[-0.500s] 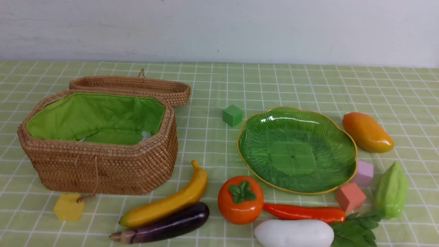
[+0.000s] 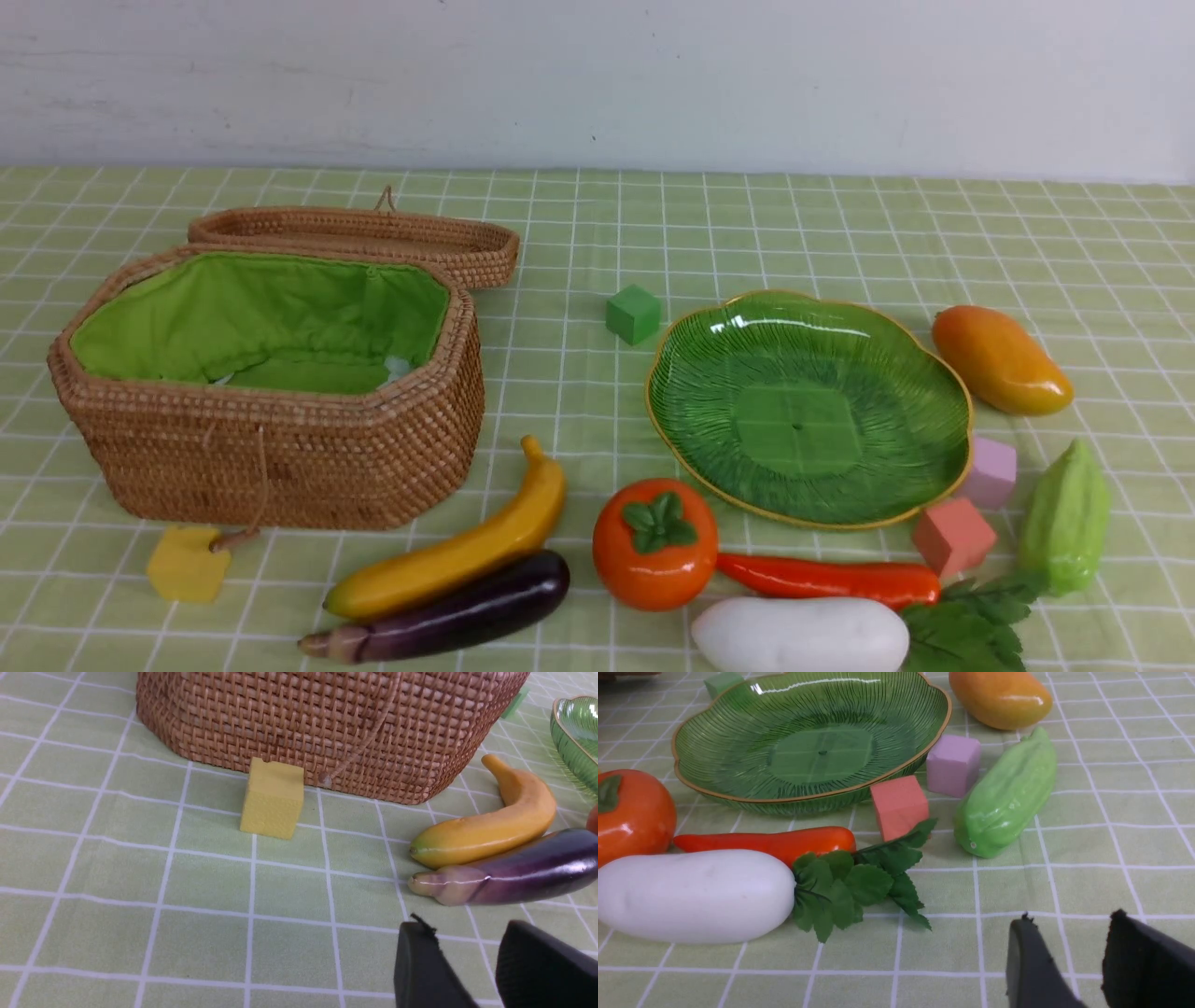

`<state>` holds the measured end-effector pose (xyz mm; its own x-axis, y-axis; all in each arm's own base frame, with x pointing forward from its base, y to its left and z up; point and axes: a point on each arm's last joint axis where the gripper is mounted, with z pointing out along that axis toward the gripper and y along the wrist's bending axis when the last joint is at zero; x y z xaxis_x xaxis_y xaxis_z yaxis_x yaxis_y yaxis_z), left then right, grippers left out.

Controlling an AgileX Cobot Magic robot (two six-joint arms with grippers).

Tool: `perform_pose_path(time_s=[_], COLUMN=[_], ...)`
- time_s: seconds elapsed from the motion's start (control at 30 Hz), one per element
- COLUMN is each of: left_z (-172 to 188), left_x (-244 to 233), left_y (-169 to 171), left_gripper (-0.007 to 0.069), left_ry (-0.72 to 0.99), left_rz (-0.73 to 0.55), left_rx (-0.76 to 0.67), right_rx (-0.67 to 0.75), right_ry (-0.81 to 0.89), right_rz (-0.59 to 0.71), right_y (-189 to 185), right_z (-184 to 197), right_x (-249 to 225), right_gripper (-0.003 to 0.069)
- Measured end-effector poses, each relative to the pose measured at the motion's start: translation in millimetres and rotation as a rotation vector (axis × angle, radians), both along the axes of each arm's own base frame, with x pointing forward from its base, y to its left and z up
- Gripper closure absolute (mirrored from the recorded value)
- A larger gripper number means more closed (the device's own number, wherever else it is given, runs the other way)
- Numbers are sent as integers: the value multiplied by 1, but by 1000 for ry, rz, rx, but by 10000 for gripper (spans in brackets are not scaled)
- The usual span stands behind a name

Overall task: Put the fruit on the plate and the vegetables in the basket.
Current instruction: Use the left arm to grab an eggplant and put it into the left basket

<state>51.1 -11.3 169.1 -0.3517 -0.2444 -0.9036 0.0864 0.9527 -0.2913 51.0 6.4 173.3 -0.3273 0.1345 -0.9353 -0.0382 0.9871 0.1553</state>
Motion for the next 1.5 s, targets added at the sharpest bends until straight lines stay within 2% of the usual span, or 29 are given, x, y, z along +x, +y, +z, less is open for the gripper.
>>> perform_pose_path(time_s=[0.37, 0.43, 0.47, 0.5, 0.53, 0.57, 0.73, 0.87, 0.97, 1.03, 1.17, 1.23, 1.27, 1.3, 1.33, 1.37, 1.43, 1.5], left_z=[5, 11, 11, 14, 15, 19, 28, 35, 38, 41, 61, 84, 95, 104, 105, 118, 130, 135], left_x=[2, 3, 3, 3, 3, 4, 5, 5, 5, 5, 0, -6, -10, -12, -13, -14, -12, -10], left_y=[1, -1, -1, -2, -2, -2, 0, 3, 5, 6, 3, 1, 1, 0, 0, -1, -3, -4], left_gripper=[387, 387, 387, 387, 387, 387, 387, 387, 388, 403, 520, 625, 638, 638, 638, 638, 638, 638], left_ry=[-54, -99, -97, -113, -115, -136, -204, -271, -309, -329, -346, -370, -384, -386, -385, -376, -345, -324], left_rz=[7, 25, 27, 40, 46, 63, 94, 113, 124, 127, 85, 43, 24, 11, 8, -8, -25, -33], left_rx=[-3, -115, -127, -235, -270, -395, -581, -641, -670, -676, -631, -561, -513, -473, -468, -409, -342, -305], right_rx=[0, 0, 0, 0, 0, 0, 0, -3, -66, -121, -199, -153, -82, -6, 10, 143, 303, 386], right_ry=[0, 0, 0, 0, 0, 0, 0, 0, -9, -14, -35, -53, -73, -92, -97, -143, -208, -243], right_rz=[0, 0, 0, 0, 0, 0, 0, 0, 3, 5, 1, -8, -19, -30, -32, -51, -74, -87], right_y=[0, 0, 0, 0, 0, 0, 0, 0, -2, -3, -5, -5, -4, -3, -2, -1, -1, -1], right_z=[0, 0, 0, 0, 0, 0, 0, 0, 0, 0, 1, 1, 3, 4, 5, 10, 17, 21], right_x=[0, 0, 0, 0, 0, 0, 0, 0, 0, 0, 1, 2, 3, 3, 3, 4, 5, 5], right_gripper=[418, 418, 418, 418, 418, 418, 418, 418, 418, 418, 418, 418, 418, 418, 418, 418, 418, 418])
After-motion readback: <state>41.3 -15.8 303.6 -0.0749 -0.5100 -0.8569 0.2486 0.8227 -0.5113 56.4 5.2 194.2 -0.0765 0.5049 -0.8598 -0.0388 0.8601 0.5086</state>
